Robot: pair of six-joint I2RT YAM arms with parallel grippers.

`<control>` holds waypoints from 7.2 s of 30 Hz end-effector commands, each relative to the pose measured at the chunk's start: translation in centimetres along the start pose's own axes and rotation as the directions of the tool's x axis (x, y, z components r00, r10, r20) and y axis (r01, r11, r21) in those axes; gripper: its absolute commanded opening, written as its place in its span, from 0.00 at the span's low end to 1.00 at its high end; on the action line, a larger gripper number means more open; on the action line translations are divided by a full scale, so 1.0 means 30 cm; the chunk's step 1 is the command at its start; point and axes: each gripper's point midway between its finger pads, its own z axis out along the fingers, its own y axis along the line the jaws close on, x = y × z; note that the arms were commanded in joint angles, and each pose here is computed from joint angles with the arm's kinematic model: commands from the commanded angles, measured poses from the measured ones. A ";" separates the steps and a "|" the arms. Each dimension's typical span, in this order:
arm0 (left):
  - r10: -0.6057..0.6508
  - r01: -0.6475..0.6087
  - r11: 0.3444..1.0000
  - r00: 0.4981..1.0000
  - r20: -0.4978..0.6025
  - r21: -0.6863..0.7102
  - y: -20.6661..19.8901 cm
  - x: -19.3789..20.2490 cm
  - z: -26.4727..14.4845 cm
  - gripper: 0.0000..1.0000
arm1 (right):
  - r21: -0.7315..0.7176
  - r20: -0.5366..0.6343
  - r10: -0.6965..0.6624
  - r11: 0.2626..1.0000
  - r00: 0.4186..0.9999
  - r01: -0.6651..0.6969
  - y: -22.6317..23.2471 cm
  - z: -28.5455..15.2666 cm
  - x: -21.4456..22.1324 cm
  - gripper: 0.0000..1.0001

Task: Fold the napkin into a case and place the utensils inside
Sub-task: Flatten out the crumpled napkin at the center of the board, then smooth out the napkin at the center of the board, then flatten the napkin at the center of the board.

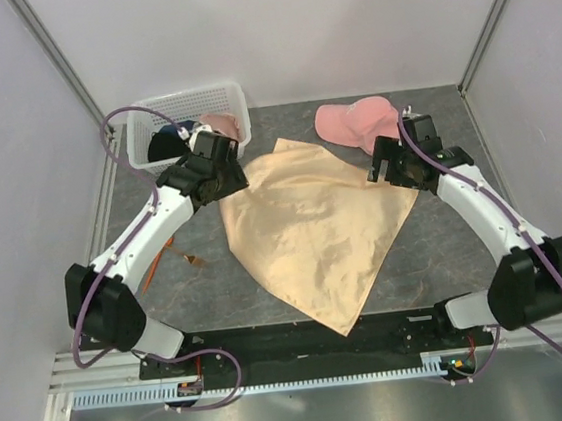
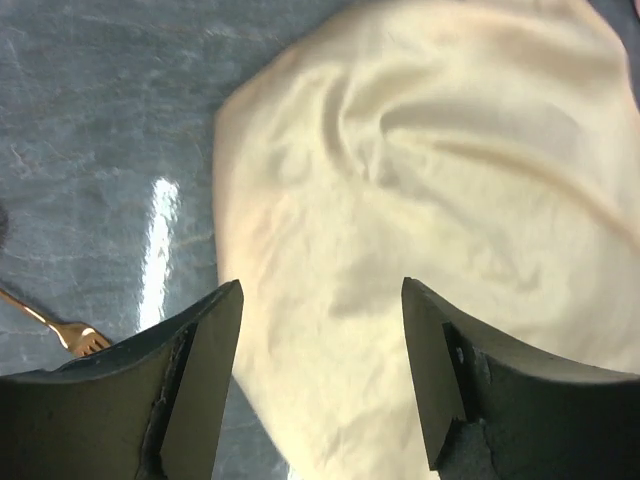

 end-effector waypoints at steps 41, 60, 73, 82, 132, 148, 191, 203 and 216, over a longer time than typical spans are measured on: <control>-0.137 0.148 0.988 0.966 -0.218 0.034 0.073 0.325 0.240 0.09 | -0.202 -0.130 -0.067 0.979 0.989 0.040 0.145 0.197 0.455 0.36; 0.128 -0.133 0.980 0.991 -0.044 -0.145 -0.094 0.246 0.105 0.53 | -0.207 -0.109 -0.081 0.977 0.991 0.057 0.158 0.174 0.417 0.35; -0.011 0.012 1.000 0.981 -0.193 0.003 -0.067 0.240 0.335 0.45 | -0.205 -0.104 -0.082 0.977 0.991 0.059 0.142 0.159 0.429 0.33; -0.021 0.048 0.993 0.973 -0.230 0.111 -0.124 0.284 0.406 0.51 | -0.197 -0.108 -0.093 0.978 0.990 0.071 0.140 0.171 0.429 0.32; -0.074 0.085 0.991 0.991 -0.110 0.099 0.094 0.179 -0.011 0.47 | -0.024 -0.115 -0.038 0.999 0.993 0.035 0.062 0.271 0.375 0.27; 0.003 -0.019 0.999 0.898 -0.440 -0.031 0.090 0.607 0.180 0.37 | 0.214 -0.146 0.060 0.976 0.987 -0.028 -0.182 0.279 0.425 0.26; 0.107 -0.096 0.994 0.882 -0.459 0.047 -0.053 0.585 0.321 0.44 | 0.083 -0.246 -0.125 0.985 0.961 0.149 -0.073 0.334 0.391 0.54; 0.064 -0.054 0.998 0.873 -0.484 0.034 -0.044 0.481 0.463 0.45 | 0.025 -0.269 -0.043 0.998 0.962 0.051 -0.042 0.325 0.491 0.53; 0.101 -0.059 0.990 0.929 -0.356 0.128 -0.109 0.246 0.303 0.48 | 0.127 -0.180 -0.125 0.981 0.976 0.150 -0.033 0.323 0.298 0.71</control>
